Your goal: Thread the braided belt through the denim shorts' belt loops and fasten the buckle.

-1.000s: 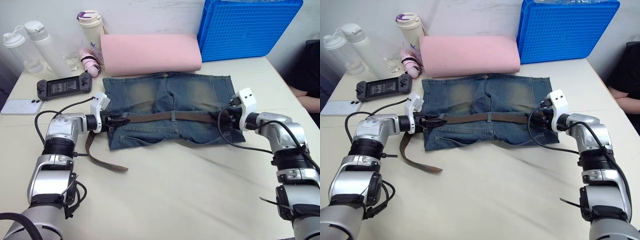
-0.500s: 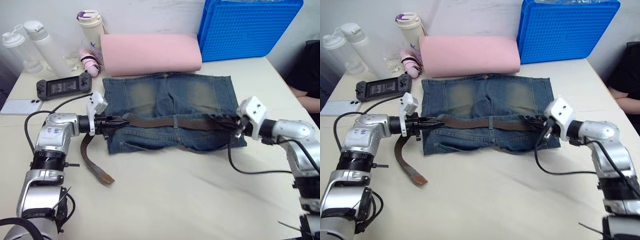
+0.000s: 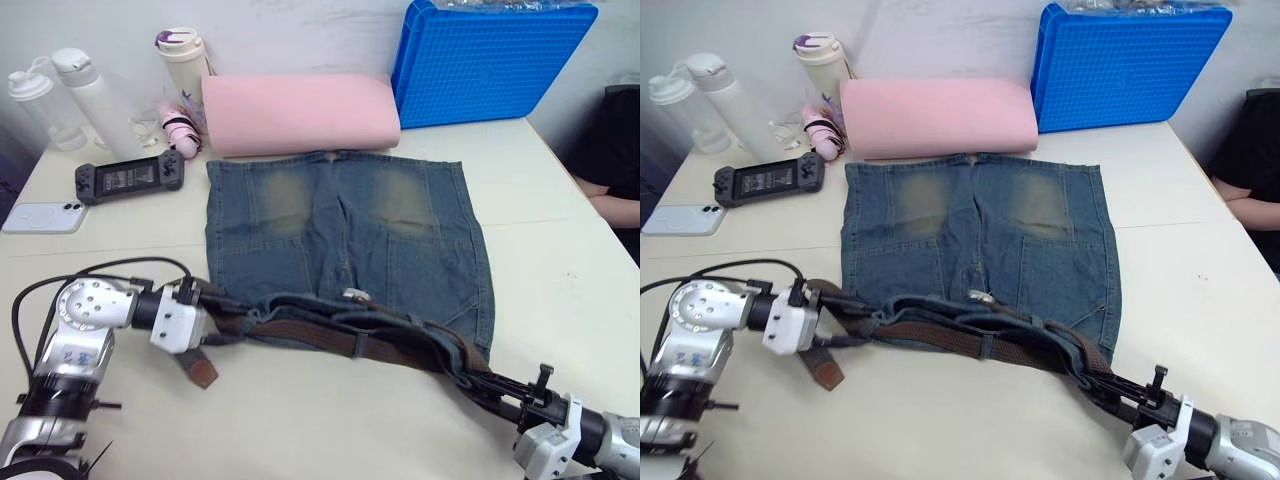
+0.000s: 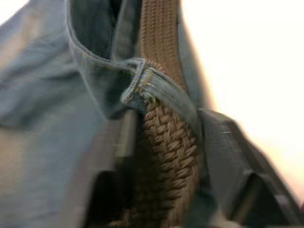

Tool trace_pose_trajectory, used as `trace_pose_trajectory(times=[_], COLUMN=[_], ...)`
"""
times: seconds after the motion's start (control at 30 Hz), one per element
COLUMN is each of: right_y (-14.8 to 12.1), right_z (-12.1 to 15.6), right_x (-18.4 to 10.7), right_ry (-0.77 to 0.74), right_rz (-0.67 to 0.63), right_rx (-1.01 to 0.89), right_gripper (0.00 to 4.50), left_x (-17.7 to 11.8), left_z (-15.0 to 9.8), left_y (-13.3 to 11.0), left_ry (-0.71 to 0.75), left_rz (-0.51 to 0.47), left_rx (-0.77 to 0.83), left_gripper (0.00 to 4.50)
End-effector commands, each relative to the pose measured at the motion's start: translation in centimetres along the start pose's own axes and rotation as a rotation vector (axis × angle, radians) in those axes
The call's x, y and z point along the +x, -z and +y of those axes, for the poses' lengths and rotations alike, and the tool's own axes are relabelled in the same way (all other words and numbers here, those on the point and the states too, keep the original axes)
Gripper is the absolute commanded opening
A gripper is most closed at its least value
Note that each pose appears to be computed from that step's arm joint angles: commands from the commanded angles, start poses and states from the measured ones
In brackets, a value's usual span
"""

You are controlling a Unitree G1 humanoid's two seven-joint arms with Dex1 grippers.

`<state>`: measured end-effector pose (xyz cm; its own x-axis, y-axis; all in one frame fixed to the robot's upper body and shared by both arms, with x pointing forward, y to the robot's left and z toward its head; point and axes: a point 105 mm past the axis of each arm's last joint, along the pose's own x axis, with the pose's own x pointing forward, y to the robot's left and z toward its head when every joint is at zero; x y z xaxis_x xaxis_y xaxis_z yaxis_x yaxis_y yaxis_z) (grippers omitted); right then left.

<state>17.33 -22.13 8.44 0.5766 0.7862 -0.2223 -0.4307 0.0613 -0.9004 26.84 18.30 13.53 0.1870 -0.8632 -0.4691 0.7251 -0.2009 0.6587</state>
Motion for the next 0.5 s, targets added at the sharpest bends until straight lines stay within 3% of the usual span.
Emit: trace_pose_trajectory(times=[0.03, 0.1, 0.17, 0.2, 0.27, 0.33, 0.4, 0.5], right_y=[0.3, 0.5, 0.6, 0.7, 1.0, 0.3, -1.4, -2.0], right_z=[1.2, 1.0, 0.7, 0.1, -1.2, -4.5, -9.0, -13.1], right_x=[-2.6, -3.4, -4.0, -4.2, -4.4, -3.1, -0.8, 1.8], right_ry=[-0.027, -0.030, -0.032, -0.023, 0.004, 0.098, 0.195, 0.252], right_rz=[0.033, 0.045, 0.046, 0.048, 0.047, -0.006, -0.098, -0.133], right_rx=[0.031, 0.031, 0.030, 0.025, 0.020, 0.002, -0.033, 0.017], right_gripper=[2.75, 3.36, 4.26, 4.46, 4.46, 4.46, 4.46, 4.46], left_x=[-1.8, -3.1, -4.0, -4.7, -5.9, -6.9, -7.4, -6.7], left_z=[-3.3, -3.5, -3.1, -2.4, -1.0, 0.7, 2.7, 5.0], left_y=[-1.8, -2.6, -3.0, -3.3, -3.9, -4.2, -4.0, -3.4], left_ry=[0.130, 0.151, 0.150, 0.135, 0.106, 0.059, -0.022, -0.122], left_rz=[-0.150, -0.221, -0.259, -0.297, -0.357, -0.425, -0.479, -0.492], left_rx=[-0.587, -0.806, -0.918, -0.988, -1.078, -1.131, -1.122, -1.064], left_gripper=[3.88, 4.44, 4.50, 4.50, 4.50, 4.50, 4.50, 4.50])
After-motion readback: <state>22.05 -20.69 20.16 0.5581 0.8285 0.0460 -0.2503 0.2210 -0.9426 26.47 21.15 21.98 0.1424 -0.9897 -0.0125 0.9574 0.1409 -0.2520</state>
